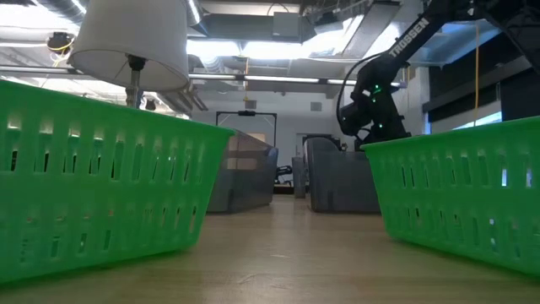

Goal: Stack baskets by color
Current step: Stack the top black bin on the bottom black bin

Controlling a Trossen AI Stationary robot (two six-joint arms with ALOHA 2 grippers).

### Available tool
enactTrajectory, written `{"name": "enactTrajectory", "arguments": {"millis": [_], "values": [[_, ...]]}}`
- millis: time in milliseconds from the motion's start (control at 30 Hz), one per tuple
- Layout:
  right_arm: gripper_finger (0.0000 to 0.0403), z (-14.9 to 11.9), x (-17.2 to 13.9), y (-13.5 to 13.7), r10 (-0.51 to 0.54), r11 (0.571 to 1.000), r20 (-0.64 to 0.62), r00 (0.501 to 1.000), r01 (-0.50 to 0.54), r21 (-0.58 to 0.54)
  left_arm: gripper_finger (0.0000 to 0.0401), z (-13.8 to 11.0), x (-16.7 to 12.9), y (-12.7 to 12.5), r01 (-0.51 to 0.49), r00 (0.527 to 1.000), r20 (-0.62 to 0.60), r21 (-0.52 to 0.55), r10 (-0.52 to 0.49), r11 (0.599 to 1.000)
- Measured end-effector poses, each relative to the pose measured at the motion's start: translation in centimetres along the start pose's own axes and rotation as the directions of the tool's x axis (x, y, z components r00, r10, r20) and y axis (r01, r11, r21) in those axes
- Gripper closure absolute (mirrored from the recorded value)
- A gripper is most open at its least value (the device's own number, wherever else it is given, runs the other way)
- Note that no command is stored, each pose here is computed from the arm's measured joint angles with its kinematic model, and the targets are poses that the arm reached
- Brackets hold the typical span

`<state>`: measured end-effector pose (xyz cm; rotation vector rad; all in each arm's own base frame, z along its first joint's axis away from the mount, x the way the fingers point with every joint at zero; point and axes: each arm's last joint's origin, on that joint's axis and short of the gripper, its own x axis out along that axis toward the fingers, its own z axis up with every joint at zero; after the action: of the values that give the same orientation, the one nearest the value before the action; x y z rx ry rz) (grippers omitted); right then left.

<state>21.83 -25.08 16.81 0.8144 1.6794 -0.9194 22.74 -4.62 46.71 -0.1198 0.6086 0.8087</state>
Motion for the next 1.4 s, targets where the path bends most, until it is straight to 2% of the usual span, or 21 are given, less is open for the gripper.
{"name": "enactTrajectory", "arguments": {"millis": [100,233,333,867,967,1167,1400], "values": [[0.0295,0.1,0.0,0.0,0.002,1.0,0.01,1.0,-0.002,0.0,0.0319,0.0,0.0,0.0,0.0,1.0,0.0,0.0,0.0,1.0],[0.0358,0.4,0.0,0.1,0.011,1.0,0.044,0.999,-0.011,-0.001,0.0319,0.0,0.0,0.0,0.0,1.0,0.0,0.0,0.0,1.0],[0.0391,0.5,0.0,0.1,0.01,0.999,0.055,0.998,-0.008,-0.04,0.0319,0.0,0.0,0.0,0.004,1.0,-0.004,0.0,-0.004,1.0],[0.0397,-0.6,-0.7,0.1,-0.037,0.967,0.006,0.999,0.037,-0.25,0.0319,0.0,0.0,0.0,0.006,1.0,-0.006,0.0,-0.006,1.0],[0.0397,-1.5,-1.8,0.3,-0.051,0.956,0.029,0.998,0.057,-0.287,0.0319,0.0,0.0,0.0,0.006,1.0,-0.006,0.001,-0.006,1.0],[0.0397,-4.1,-5.6,0.5,-0.144,0.935,0.132,0.981,0.178,-0.307,0.0319,0.0,0.0,0.0,0.006,1.0,-0.006,0.001,-0.006,1.0],[0.0397,-8.2,-10.5,1.4,-0.088,0.936,0.303,0.949,0.183,-0.3,0.0319,0.0,0.0,0.0,0.007,1.0,-0.005,0.002,-0.007,1.0]]}}
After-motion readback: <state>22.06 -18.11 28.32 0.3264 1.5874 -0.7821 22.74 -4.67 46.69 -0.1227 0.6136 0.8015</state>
